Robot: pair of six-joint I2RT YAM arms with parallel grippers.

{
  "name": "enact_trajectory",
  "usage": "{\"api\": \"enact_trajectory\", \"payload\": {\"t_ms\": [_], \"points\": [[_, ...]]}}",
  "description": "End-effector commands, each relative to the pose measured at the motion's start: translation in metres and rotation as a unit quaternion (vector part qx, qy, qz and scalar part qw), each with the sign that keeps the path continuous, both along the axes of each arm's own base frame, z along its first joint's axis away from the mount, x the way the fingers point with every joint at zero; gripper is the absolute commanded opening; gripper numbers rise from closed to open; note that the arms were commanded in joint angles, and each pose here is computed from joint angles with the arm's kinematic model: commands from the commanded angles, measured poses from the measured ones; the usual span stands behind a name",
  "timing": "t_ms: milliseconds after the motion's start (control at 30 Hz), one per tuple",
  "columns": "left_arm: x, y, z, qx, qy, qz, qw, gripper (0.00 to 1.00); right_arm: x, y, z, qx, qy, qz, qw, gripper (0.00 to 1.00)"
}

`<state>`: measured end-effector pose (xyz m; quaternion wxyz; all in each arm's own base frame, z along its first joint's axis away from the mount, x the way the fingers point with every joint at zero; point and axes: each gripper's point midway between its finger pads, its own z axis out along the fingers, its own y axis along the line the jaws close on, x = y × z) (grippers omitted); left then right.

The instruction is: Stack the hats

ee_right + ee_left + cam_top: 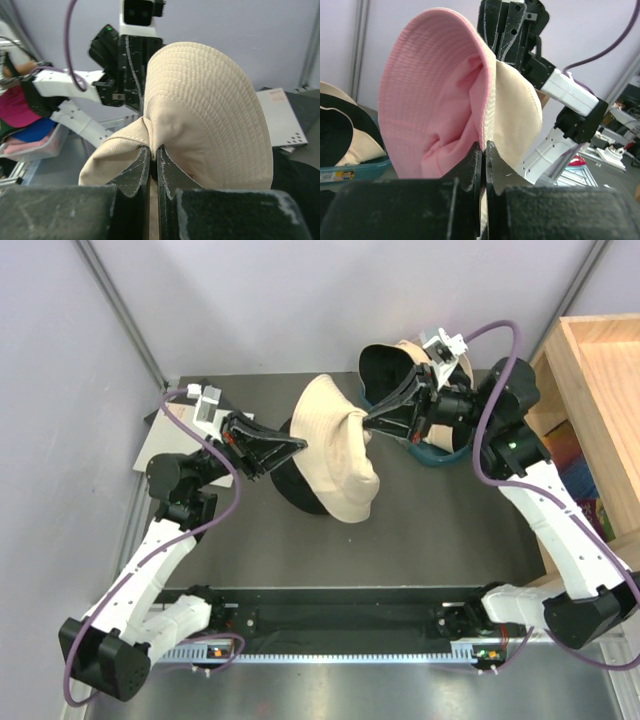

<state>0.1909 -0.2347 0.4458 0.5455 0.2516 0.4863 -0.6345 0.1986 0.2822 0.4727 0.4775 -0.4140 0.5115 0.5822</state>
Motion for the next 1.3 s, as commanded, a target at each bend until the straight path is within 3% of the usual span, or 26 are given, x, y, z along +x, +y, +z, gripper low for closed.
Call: {"api": "enact_trajectory", "payload": {"t_ms": [0,200,467,767,867,900,1000,1100,1267], "points": [[0.018,0.002,-0.013,0.016,0.014,0.054,0.998,0.00,0.031,-0.003,0.007,-0.015,-0.026,-0.100,0.995,0.00],[0.064,0.014,-0.049,0.048,0.088,0.164,0.981,0.00,0.077,0.003,-0.029,-0.076,0.008,-0.187,0.979,0.00],[0.115,0.041,-0.116,0.105,0.213,0.276,0.931,0.00,0.132,0.018,-0.066,-0.155,0.025,-0.307,0.939,0.00],[0.130,0.088,-0.154,0.093,0.278,0.347,0.891,0.00,0.137,0.047,-0.079,-0.174,0.023,-0.299,0.938,0.01],[0.138,0.098,-0.169,0.097,0.296,0.349,0.884,0.00,0.144,0.049,-0.084,-0.176,0.034,-0.306,0.935,0.21],[0.144,0.105,-0.166,0.089,0.290,0.354,0.885,0.00,0.147,0.050,-0.087,-0.178,0.038,-0.308,0.934,0.41],[0.151,0.110,-0.176,0.088,0.300,0.345,0.885,0.00,0.155,0.040,-0.090,-0.176,0.051,-0.319,0.930,0.73],[0.156,0.111,-0.184,0.092,0.307,0.338,0.885,0.00,0.161,0.024,-0.093,-0.152,0.072,-0.320,0.932,0.82],[0.163,0.114,-0.192,0.096,0.301,0.339,0.886,0.00,0.158,0.009,-0.124,-0.126,0.109,-0.285,0.944,0.83]]}}
